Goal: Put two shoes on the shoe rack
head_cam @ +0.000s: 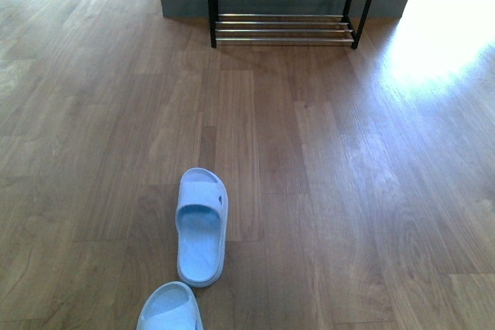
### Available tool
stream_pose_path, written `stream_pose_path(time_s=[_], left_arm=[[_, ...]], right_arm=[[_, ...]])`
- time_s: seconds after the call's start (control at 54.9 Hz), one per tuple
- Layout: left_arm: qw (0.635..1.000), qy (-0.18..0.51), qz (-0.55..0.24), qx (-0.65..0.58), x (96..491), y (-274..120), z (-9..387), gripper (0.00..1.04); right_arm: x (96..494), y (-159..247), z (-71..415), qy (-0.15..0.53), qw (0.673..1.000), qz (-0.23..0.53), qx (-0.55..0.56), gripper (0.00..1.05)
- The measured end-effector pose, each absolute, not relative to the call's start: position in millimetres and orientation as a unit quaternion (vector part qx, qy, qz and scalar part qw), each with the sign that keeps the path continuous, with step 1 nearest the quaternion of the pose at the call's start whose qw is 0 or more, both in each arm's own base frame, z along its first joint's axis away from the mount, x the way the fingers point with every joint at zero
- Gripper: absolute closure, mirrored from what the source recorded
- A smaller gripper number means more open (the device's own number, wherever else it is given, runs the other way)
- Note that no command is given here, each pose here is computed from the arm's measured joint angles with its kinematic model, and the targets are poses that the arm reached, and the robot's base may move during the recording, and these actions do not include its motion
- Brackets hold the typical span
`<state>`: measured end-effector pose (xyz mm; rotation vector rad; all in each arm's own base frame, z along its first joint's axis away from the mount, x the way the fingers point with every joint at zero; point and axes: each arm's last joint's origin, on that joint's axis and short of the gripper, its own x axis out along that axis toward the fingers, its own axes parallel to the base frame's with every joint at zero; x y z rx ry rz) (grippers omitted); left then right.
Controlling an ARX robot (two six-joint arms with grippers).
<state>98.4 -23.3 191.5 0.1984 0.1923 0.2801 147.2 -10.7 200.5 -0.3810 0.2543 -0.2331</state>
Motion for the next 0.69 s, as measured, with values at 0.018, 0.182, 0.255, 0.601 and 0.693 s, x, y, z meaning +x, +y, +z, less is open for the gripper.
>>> stream_pose_path(time_s=[0.018, 0.182, 0.255, 0.601, 0.693], left_arm=[[0.981, 0.096, 0.139, 0.099, 98, -23, 192, 1.03], [0.981, 0.096, 0.139, 0.099, 98, -23, 192, 1.03], [0.981, 0.096, 0.139, 0.099, 98, -23, 192, 1.03], [0.981, 0.096, 0.139, 0.099, 98, -23, 192, 1.03], [0.981, 0.096, 0.139, 0.099, 98, -23, 192, 1.03]], right_arm=[[141, -8, 200, 0.123, 0.968, -0.117, -0.185, 1.03], [114, 2, 203, 0.087, 0.977, -0.098, -0.166, 1.03], [112, 2, 205, 0.077, 0.979, -0.095, -0.161, 1.03], [112, 2, 205, 0.079, 0.979, -0.100, -0.157, 1.03], [112, 2, 205, 0.079, 0.979, -0.099, -0.157, 1.03]])
